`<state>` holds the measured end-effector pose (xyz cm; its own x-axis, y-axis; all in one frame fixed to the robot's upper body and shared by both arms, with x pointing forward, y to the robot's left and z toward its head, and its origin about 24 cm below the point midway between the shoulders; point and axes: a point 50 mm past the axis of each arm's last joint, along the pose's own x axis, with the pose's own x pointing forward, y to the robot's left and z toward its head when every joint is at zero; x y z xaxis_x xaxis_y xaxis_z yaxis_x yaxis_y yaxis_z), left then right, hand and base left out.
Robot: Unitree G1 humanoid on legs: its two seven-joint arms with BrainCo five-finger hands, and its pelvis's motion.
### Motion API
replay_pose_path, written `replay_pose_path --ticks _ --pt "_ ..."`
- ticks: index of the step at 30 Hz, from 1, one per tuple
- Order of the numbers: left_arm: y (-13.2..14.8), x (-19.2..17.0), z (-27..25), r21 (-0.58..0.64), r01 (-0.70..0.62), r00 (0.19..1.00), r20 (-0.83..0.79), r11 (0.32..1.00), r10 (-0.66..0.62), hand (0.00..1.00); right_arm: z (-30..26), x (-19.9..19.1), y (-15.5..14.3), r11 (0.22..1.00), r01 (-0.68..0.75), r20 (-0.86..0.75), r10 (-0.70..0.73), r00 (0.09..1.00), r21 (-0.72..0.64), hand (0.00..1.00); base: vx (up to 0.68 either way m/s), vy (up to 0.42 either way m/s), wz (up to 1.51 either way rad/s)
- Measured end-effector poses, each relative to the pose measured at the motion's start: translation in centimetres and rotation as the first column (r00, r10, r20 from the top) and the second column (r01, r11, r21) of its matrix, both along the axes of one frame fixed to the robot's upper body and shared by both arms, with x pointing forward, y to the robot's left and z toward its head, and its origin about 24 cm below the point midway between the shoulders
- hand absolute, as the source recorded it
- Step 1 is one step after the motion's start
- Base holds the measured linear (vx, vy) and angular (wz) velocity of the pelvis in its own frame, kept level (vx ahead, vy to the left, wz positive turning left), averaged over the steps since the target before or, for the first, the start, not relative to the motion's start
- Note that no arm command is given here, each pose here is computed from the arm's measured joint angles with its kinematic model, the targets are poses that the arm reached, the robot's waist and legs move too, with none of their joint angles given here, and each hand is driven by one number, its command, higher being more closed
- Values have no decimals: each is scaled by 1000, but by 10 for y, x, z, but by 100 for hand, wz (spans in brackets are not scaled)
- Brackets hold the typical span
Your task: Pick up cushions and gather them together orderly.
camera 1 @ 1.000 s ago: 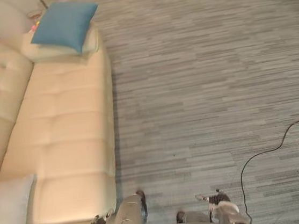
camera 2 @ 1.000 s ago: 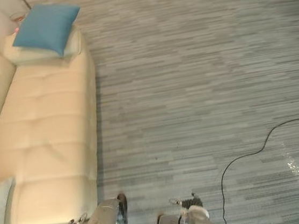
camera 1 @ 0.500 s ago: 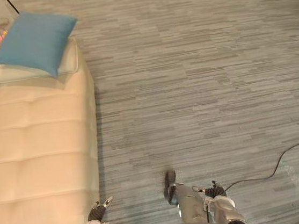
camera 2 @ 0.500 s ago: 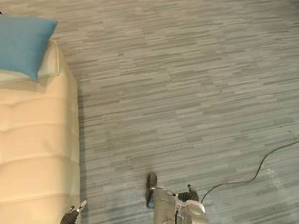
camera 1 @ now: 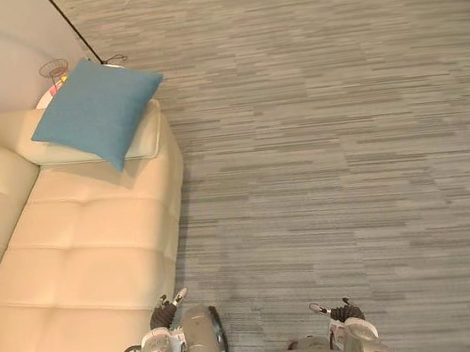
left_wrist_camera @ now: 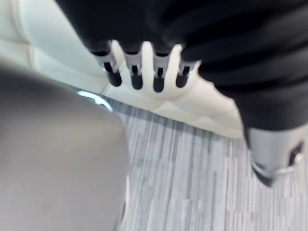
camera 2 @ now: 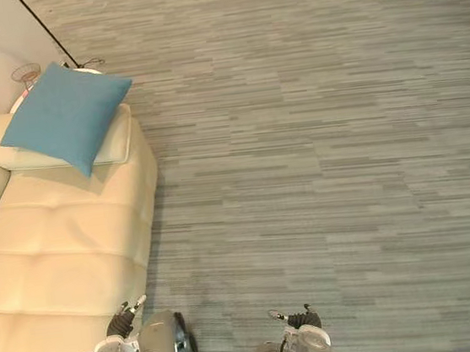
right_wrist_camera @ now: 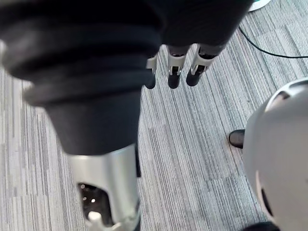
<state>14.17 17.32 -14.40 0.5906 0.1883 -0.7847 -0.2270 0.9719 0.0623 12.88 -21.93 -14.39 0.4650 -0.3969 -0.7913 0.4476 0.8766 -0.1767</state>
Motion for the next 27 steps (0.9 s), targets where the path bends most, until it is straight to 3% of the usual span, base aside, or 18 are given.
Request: replay_pose_path --ticks 5,14,23,27 --pt "15 4 3 25 -9 1000 19 1000 8 0 -4 6 21 998 -38 -18 39 999 53 0 607 272 19" --pt "26 -25 -10 47 8 992 -124 999 -2 0 -7 -10 8 999 -50 -54 51 997 21 0 422 118 18" --pt "17 -26 -13 23 -6 991 -131 1000 9 0 -3 1 8 999 -43 -4 43 999 31 0 344 -224 69" --pt "3 -26 -15 -15 -38 990 -134 999 36 0 4 9 -6 1000 -21 33 21 999 -5 0 344 -336 38"
